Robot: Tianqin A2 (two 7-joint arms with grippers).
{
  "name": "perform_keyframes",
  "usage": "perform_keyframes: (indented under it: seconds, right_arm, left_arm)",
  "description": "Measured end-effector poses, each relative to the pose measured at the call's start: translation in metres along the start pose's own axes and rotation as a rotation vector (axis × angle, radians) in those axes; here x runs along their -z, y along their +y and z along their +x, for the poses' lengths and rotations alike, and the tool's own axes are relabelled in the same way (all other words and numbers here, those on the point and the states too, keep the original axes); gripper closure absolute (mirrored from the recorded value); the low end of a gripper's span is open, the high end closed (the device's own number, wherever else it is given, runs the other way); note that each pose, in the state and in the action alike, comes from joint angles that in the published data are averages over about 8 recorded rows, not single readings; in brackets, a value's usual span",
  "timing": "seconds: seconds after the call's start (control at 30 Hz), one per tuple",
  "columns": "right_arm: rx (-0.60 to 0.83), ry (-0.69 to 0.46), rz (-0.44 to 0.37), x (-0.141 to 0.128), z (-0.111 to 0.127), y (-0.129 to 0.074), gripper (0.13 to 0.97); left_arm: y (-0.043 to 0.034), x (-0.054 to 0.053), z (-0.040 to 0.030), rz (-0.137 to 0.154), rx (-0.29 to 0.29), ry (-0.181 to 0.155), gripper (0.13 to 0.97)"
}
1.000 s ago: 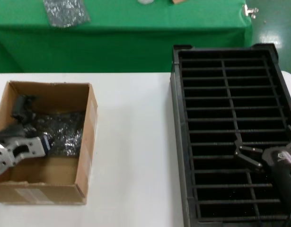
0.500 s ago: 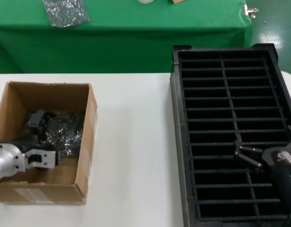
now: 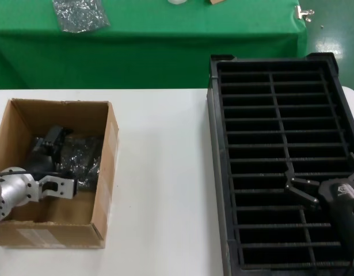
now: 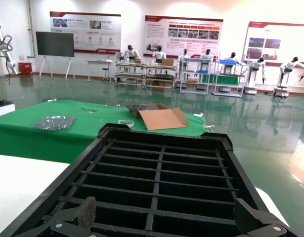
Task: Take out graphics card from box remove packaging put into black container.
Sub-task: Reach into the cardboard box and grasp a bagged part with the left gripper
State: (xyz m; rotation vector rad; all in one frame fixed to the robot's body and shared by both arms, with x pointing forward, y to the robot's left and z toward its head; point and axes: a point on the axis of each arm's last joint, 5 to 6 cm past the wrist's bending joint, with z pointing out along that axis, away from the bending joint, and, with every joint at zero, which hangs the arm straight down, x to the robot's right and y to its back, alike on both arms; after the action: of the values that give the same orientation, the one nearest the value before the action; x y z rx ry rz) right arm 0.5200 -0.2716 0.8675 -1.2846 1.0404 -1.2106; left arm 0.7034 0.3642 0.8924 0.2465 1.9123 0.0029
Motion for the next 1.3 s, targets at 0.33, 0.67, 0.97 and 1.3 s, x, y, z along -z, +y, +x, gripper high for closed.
perform_keyframes:
  seconds: [0.33, 0.67, 0.97, 1.3]
  right_arm:
    - [0.000, 0.000, 0.000, 0.000, 0.000, 0.000, 0.130]
    - [0.000, 0.000, 0.000, 0.000, 0.000, 0.000, 0.130]
    - [0.000, 0.000, 0.000, 0.000, 0.000, 0.000, 0.130]
    - [0.000, 0.000, 0.000, 0.000, 0.000, 0.000, 0.130]
  left_arm:
    - [-0.0010, 0.000, 0.0014, 0.007, -0.023, -0.030, 0.263]
    - [0.0013, 0.016, 0.0001, 0.013, -0.022, -0.043, 0.447]
    - [0.0015, 0.031, 0.0042, 0.015, -0.015, -0.043, 0.665]
    - [-0.0005, 0.040, 0.0074, 0.022, -0.009, -0.048, 0.829]
